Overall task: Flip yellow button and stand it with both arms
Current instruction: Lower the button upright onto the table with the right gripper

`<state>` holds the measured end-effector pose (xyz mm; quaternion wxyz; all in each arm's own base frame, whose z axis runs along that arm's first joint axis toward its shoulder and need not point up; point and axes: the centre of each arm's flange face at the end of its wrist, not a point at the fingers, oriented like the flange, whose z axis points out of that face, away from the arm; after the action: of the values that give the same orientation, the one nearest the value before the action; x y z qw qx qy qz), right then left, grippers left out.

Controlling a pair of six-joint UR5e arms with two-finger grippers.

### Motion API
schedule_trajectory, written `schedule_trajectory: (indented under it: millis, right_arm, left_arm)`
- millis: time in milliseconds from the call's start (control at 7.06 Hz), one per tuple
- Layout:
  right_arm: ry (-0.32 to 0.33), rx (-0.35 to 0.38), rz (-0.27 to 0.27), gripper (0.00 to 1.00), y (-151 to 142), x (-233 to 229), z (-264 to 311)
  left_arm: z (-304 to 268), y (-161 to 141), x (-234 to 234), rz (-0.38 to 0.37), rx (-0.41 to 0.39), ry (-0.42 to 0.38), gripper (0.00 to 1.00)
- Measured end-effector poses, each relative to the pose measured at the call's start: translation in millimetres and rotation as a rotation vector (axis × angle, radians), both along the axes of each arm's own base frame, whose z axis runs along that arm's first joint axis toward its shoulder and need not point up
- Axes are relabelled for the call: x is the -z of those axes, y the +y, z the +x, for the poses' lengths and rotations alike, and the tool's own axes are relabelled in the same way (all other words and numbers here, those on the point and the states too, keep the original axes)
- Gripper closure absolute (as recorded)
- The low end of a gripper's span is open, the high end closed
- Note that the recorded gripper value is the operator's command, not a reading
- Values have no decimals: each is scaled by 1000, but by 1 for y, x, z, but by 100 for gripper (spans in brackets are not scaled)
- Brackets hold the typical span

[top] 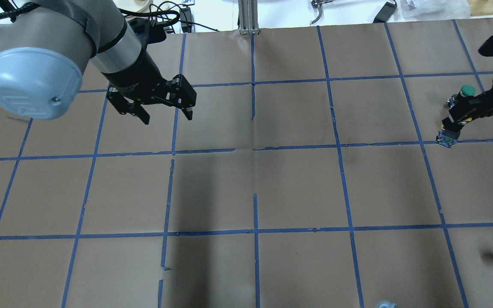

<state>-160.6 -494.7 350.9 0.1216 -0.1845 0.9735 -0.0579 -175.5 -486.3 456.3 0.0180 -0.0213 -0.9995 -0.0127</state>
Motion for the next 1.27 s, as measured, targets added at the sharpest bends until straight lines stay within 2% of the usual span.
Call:
schedule_trajectory:
  millis: [283,566,708,850,1274]
  right_arm:
    - [36,-151,-69,81,2,33,-50]
    - [90,-252,-120,81,13,62,-73]
    - [124,-278,-142,81,20,74,-77]
    - [130,-278,-150,81,30,87,-84]
    - [106,-297,-196,81,44,113,-101]
  left_arm:
    - [8,6,-11,-39,-4,-39,0]
    - [12,9,-16,-56,-7,-44,0]
    - [13,10,-17,-59,-9,-46,0]
    - [13,10,-18,-62,-9,-44,0]
    - [15,9,-23,-72,-15,-41,0]
